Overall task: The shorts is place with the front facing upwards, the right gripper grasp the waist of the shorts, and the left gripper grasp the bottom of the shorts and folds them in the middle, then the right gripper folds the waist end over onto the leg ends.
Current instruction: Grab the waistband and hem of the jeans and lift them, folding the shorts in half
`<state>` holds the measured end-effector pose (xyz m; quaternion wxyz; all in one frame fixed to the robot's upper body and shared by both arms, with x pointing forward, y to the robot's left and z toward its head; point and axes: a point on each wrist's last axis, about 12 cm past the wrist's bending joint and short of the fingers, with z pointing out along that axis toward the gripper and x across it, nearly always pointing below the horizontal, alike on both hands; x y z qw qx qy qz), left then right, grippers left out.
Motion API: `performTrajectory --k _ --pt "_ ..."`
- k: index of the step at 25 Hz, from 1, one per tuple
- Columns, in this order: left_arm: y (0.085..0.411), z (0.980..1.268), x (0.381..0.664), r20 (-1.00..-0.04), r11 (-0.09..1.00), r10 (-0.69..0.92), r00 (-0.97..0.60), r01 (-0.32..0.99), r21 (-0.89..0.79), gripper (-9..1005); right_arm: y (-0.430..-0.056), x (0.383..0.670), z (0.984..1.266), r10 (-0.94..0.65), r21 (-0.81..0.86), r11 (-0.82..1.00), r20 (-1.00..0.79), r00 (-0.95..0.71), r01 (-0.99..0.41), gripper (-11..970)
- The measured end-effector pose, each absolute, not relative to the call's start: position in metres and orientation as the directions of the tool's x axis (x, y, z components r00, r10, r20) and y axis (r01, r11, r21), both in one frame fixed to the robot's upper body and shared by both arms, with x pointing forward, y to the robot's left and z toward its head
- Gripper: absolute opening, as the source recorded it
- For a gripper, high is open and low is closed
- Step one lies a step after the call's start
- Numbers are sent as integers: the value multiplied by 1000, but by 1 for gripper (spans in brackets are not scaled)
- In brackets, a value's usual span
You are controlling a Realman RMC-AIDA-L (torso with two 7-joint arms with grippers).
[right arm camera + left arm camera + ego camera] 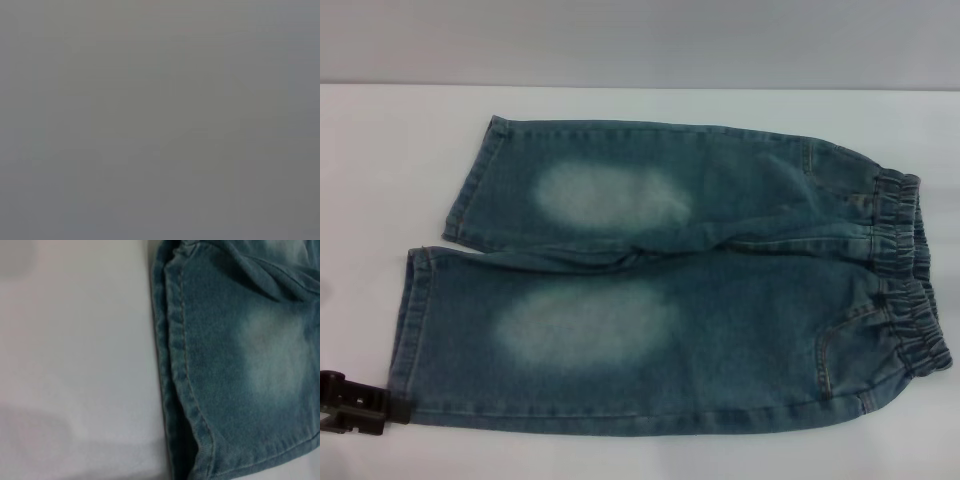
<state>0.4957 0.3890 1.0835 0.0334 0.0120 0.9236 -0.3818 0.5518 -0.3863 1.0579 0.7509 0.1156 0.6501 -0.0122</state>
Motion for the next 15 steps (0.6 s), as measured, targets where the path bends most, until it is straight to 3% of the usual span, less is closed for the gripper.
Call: performTrajectory --k 15 --pt "386 1087 505 -62 738 27 -998 62 -672 570 -379 557 1059 118 136 983 -983 139 126 577"
